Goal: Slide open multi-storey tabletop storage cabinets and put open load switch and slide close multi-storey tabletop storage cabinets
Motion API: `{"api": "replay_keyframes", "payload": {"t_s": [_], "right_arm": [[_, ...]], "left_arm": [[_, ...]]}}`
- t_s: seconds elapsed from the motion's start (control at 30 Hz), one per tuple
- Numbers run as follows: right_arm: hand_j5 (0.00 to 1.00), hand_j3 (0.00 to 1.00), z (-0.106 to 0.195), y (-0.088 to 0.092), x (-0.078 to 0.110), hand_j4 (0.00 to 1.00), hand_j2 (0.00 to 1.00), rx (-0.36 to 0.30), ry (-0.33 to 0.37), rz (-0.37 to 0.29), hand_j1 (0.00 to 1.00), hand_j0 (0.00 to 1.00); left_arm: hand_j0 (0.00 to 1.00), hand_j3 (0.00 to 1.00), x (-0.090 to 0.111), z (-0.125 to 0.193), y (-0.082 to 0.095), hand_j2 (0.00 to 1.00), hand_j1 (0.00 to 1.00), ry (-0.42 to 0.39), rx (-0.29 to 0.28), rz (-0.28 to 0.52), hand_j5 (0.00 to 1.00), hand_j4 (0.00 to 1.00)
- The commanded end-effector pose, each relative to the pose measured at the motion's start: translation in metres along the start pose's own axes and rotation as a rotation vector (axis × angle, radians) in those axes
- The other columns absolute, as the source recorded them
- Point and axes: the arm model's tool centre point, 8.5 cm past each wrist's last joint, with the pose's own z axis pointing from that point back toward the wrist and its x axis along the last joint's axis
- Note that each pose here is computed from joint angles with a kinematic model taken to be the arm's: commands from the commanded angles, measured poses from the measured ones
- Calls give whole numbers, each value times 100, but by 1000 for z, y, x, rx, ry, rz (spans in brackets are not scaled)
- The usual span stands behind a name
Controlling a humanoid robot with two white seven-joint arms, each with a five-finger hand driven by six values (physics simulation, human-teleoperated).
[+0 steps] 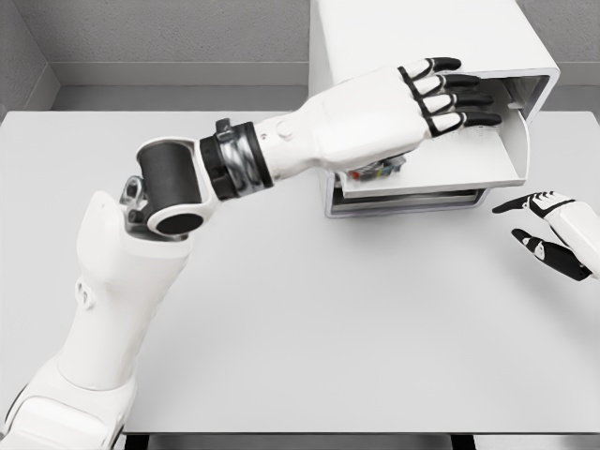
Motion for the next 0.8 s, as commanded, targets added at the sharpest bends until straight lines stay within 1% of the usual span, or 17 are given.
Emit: {"api": "replay_keyframes", "payload": {"t_s": [0.0, 0.03, 0.07, 0.13, 0.17, 0.23, 0.3, 0.33, 0.37, 0.4, 0.47, 0.5, 0.53, 0.6, 0.67, 0.7, 0.77], "right_arm": [[60, 60, -2, -2, 3, 60, 60, -6, -11, -1, 60, 60], [60, 60, -2, -2, 4, 60, 60, -7, -12, -1, 60, 60], [59, 59, -2, -2, 5, 59, 59, -5, -15, -1, 59, 59], [55, 55, -2, -1, 6, 55, 55, -4, -18, -3, 55, 55], [54, 54, -4, -2, 10, 54, 54, -6, -33, 1, 54, 54], [53, 53, -4, -1, 12, 53, 53, -7, -36, -2, 53, 53], [54, 54, -4, -2, 13, 54, 54, -8, -38, 0, 54, 54], [54, 54, -5, -2, 13, 54, 54, -10, -40, 1, 54, 54], [54, 54, -6, -3, 13, 54, 54, -6, -41, 4, 54, 54], [54, 54, -6, -2, 13, 54, 54, 8, -42, 4, 54, 54], [54, 54, -9, -3, 14, 54, 54, 6, -47, 4, 54, 54], [54, 54, -9, -2, 14, 54, 54, 6, -46, 3, 54, 54], [54, 54, -10, -3, 14, 54, 54, 4, -48, 3, 54, 54], [54, 54, -20, -1, 18, 54, 54, 24, -73, 4, 54, 54], [54, 54, -24, 0, 19, 54, 54, 27, -82, 2, 54, 54], [54, 54, -26, -1, 20, 54, 54, 24, -88, 4, 54, 54], [54, 54, -28, 0, 20, 54, 54, 30, -91, 2, 54, 54]], "left_arm": [[100, 100, -7, 13, 16, 100, 100, -1, 91, 55, 100, 100], [100, 100, -14, 23, 18, 100, 100, 10, 100, 65, 100, 100], [100, 100, -24, 40, 22, 100, 100, 28, 110, 78, 100, 100], [100, 100, -39, 74, 22, 100, 100, 72, 112, 106, 100, 100], [100, 100, -44, 88, 22, 100, 100, 90, 118, 119, 100, 100], [100, 100, -57, 124, 25, 100, 100, 142, 117, 137, 100, 100], [100, 100, -66, 164, 24, 100, 100, 223, 113, 151, 100, 100], [100, 100, -71, 200, 23, 100, 100, 293, 122, 171, 100, 100], [100, 100, -72, 228, 21, 100, 100, 354, 135, 186, 100, 100], [100, 100, -71, 243, 17, 100, 100, 391, 132, 197, 100, 100], [100, 100, -69, 282, -2, 100, 100, 500, 121, 247, 100, 100], [100, 100, -69, 300, -17, 100, 100, 552, 106, 288, 100, 100], [100, 100, -68, 311, -30, 100, 100, 583, 81, 323, 100, 100], [100, 100, -61, 330, -54, 100, 100, 627, 20, 383, 100, 100], [100, 100, -60, 343, -76, 100, 100, 671, 6, 450, 100, 100], [100, 100, -61, 350, -90, 100, 100, 699, -2, 491, 100, 100], [100, 100, -63, 355, -96, 100, 100, 715, -14, 504, 100, 100]]}}
